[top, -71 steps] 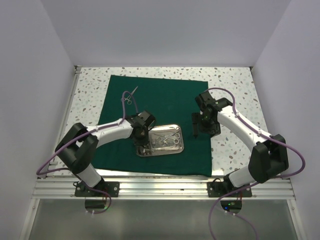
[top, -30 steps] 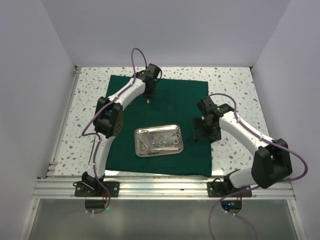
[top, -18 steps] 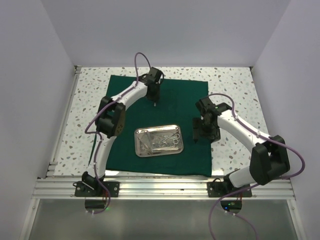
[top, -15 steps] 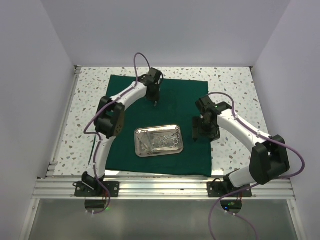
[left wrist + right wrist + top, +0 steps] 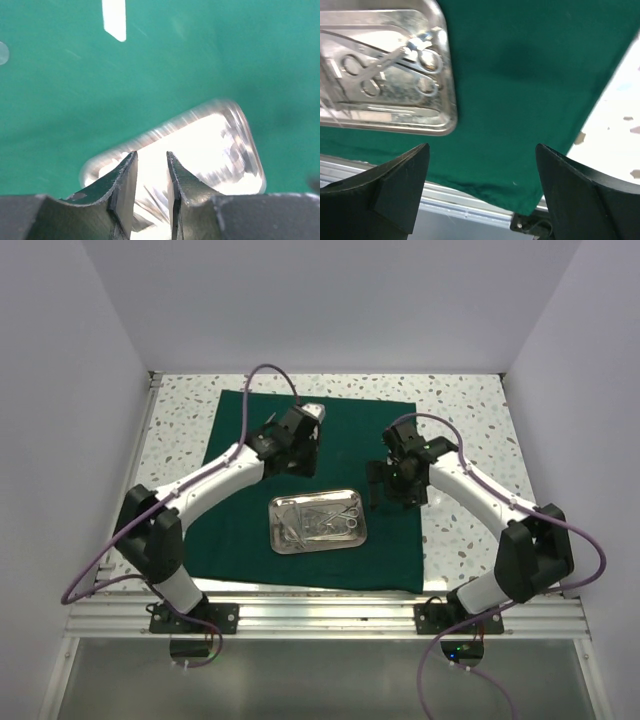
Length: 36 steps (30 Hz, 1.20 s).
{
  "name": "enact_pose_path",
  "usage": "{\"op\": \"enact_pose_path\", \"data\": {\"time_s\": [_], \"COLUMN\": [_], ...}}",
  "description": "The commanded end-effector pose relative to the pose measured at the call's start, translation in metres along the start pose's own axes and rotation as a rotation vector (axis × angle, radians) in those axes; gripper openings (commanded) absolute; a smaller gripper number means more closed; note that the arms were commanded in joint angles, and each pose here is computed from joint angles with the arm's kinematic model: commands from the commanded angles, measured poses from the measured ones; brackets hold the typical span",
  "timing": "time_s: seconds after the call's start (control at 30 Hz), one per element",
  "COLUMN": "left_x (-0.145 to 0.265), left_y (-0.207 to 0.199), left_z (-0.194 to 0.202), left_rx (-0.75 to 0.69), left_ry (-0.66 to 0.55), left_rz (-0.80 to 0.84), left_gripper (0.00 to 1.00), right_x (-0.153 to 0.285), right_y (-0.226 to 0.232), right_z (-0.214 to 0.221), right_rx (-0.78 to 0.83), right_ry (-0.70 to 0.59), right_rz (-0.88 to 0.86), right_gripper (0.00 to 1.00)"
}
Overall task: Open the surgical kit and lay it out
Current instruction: Pick up the medical item from the container.
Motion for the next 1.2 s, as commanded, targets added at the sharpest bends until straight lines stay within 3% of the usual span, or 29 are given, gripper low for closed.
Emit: {"op": "enact_pose_path", "data": {"time_s": [0.0, 0.13, 0.37, 0.73, 1.17], "left_x": [-0.011, -0.030, -0.059, -0.077, -0.096], "left_y": [-0.025, -0.061, -0.082, -0.086, -0.074], "left_z": [0.042, 0.075, 0.084, 0.082, 0.097], "left_rx": [-0.037, -0.154, -0.212, -0.251, -0.306], "left_ry": [0.074, 0.156, 0.188, 0.179, 0.210], "left_rz": [0.129, 0.241, 0.277, 0.221, 0.143], "left_gripper": [0.33, 0.39, 0.39, 0.37, 0.36], "right_x": [0.005, 0.007, 0.016, 0.022, 0.025], "right_y": [0.017, 0.013, 0.001, -0.008, -0.007], "right_z": [-0.018, -0.019, -0.004, 0.022, 0.016], "right_rx": [0.069, 0.074, 0.094, 0.062, 0.059], "right_ry": [-0.066, -0.056, -0.049, -0.044, -0.051], "right_rz": [-0.068, -0.005, 0.057, 0.056, 0.071], "right_gripper": [0.91, 0.96, 0.96, 0.96, 0.96]}}
Point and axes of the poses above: each gripper's point midway between its finger pads, its own x axis back along the fingers, its own y axis along the line the jaws close on, z = x × y, the point moved 10 cm from there along x, back along the fingers, and after that the axes turned 6 degrees about x, right-handed, at the moved point
